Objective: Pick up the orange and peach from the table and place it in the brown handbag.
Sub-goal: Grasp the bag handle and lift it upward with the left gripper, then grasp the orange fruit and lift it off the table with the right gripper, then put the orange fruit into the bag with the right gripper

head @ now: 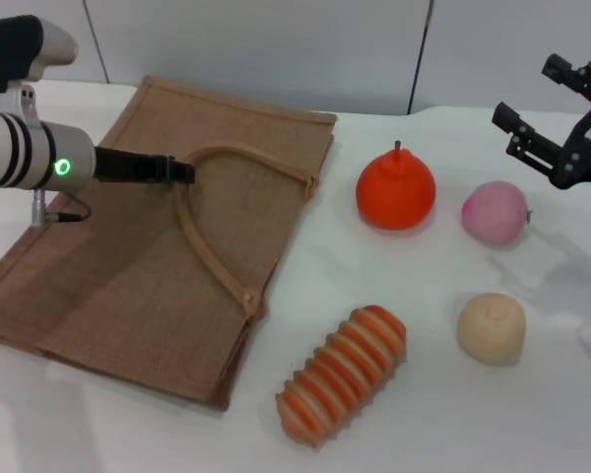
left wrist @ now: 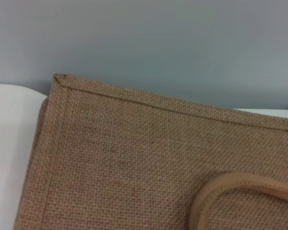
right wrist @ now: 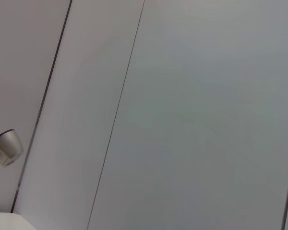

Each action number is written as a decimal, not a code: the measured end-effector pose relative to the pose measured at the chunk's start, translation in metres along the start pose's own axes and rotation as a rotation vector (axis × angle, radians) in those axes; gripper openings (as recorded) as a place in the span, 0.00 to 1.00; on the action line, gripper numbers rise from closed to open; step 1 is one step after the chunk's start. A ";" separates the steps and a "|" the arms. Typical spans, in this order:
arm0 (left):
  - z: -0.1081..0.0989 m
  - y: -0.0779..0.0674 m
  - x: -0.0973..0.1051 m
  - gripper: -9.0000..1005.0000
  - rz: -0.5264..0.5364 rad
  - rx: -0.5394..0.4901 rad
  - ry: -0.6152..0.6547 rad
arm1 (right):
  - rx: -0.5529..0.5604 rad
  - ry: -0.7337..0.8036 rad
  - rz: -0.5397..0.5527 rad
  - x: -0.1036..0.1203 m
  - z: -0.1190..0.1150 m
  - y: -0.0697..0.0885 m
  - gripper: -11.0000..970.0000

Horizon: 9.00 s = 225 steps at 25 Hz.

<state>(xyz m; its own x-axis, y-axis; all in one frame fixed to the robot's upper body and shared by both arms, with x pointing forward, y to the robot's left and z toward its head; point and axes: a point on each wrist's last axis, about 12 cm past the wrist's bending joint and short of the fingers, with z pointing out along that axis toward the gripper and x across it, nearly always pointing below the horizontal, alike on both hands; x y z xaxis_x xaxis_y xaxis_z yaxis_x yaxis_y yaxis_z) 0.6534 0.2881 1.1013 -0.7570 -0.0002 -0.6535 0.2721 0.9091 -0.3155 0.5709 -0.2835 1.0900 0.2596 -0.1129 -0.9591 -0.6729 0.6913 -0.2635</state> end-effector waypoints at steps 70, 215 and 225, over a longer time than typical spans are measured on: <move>0.012 -0.015 0.004 0.14 0.027 0.071 -0.083 | -0.003 -0.001 0.003 0.000 0.001 0.001 0.74; -0.062 -0.060 0.008 0.13 0.136 0.852 -0.682 | -0.588 0.399 0.006 -0.016 0.148 0.064 0.06; -0.067 -0.063 0.006 0.13 0.143 0.902 -0.702 | -0.573 0.435 -0.089 -0.014 0.163 0.070 0.06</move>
<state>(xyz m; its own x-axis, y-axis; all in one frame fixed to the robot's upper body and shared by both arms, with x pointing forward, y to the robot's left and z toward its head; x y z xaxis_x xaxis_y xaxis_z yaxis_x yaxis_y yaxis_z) 0.5913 0.2587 1.1634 -0.2644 -0.4108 -0.8726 0.8691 0.2907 -0.4002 0.6334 -0.1175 1.1015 0.1116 -0.5081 -0.8540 -0.9504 0.1966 -0.2411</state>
